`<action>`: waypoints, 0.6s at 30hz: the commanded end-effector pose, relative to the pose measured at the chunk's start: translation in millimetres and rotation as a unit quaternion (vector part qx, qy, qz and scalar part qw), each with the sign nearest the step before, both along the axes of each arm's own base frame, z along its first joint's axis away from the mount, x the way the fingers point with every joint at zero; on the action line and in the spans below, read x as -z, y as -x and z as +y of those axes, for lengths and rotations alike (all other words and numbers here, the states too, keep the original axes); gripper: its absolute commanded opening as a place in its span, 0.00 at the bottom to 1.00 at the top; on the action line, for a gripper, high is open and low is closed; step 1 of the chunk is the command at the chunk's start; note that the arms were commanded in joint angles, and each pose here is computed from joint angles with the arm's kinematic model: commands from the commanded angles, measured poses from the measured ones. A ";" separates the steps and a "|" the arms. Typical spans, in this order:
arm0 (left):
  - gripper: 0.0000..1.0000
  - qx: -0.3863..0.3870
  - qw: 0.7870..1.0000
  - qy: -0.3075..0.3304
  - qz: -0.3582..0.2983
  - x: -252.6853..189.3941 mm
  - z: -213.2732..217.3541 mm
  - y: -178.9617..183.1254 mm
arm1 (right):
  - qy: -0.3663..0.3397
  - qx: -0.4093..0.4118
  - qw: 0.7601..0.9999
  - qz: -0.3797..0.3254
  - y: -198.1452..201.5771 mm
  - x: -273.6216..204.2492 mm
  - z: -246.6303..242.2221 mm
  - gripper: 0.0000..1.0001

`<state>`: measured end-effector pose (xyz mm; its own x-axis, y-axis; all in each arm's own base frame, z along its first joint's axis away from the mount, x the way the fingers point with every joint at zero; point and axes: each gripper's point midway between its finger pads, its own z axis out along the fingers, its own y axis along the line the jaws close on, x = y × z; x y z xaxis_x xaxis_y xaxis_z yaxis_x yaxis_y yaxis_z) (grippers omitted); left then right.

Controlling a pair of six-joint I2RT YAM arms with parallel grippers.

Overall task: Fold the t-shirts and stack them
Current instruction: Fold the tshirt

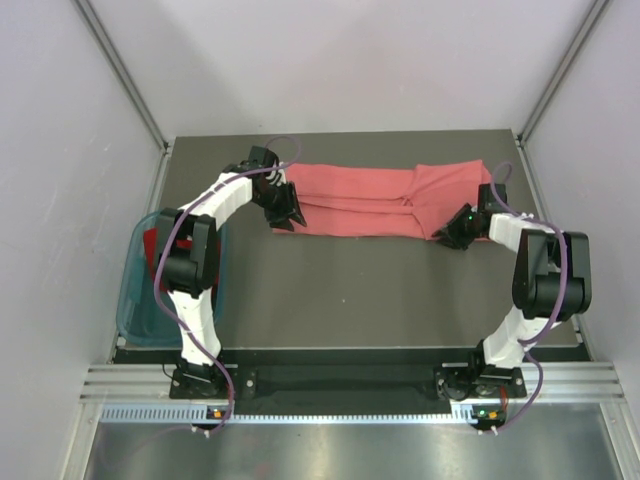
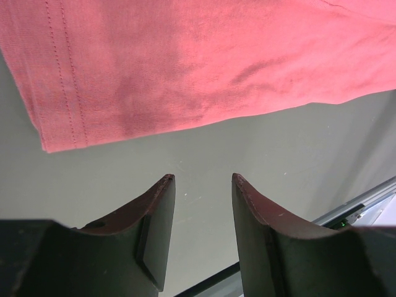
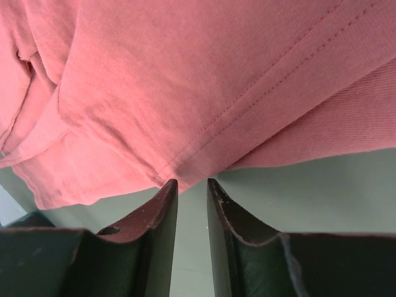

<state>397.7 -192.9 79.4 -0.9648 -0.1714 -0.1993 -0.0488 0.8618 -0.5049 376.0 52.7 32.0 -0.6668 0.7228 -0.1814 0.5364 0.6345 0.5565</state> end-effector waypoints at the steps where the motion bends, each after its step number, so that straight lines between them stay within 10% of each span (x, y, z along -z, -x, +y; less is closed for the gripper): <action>1: 0.47 0.008 1.000 0.011 -0.017 -10.0 -3.6 -5.6 | 0.015 -0.005 1.000 -0.024 -14.5 -5.1 -1.9 0.26; 18: 0.47 0.008 1.000 0.010 -0.017 -10.3 -3.1 -5.5 | 0.004 -0.006 0.999 -0.042 -32.1 -27.3 0.5 0.01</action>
<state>397.6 -192.9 79.3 -0.9649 -0.1712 -0.1993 -0.0487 0.8621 -0.5045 390.4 50.7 38.5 -0.6656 0.7179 -0.2039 0.5205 0.6423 0.5626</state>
